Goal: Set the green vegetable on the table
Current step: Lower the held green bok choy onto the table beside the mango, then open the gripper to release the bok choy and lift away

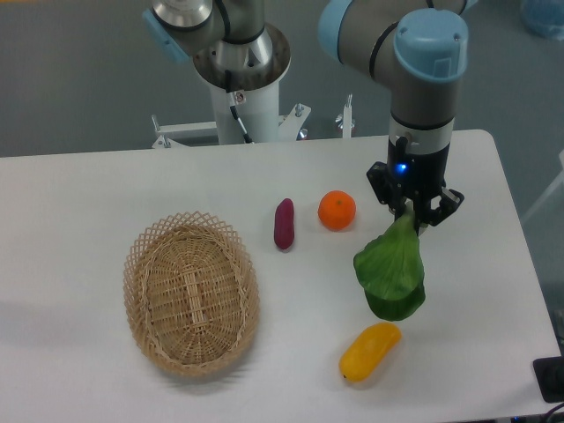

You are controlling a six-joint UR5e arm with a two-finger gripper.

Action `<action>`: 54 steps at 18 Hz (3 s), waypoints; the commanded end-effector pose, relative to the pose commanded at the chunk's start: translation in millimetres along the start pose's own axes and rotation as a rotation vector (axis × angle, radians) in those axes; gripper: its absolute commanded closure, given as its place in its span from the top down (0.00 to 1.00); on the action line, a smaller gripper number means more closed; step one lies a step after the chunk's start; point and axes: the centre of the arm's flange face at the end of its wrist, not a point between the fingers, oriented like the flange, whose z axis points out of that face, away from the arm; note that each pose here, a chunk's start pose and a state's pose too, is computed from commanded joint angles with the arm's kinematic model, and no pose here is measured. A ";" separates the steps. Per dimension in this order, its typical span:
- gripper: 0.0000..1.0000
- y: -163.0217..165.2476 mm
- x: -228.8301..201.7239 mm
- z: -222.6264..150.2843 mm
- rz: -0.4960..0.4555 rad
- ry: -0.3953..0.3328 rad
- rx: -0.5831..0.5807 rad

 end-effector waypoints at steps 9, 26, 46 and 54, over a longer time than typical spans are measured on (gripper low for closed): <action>0.22 -0.2 1.4 4.6 0.001 -0.015 0.004; 0.21 22.0 23.7 96.9 0.096 -0.016 -0.078; 0.27 79.3 58.1 189.6 0.317 0.106 -0.130; 1.00 77.6 53.7 182.4 0.287 0.087 -0.129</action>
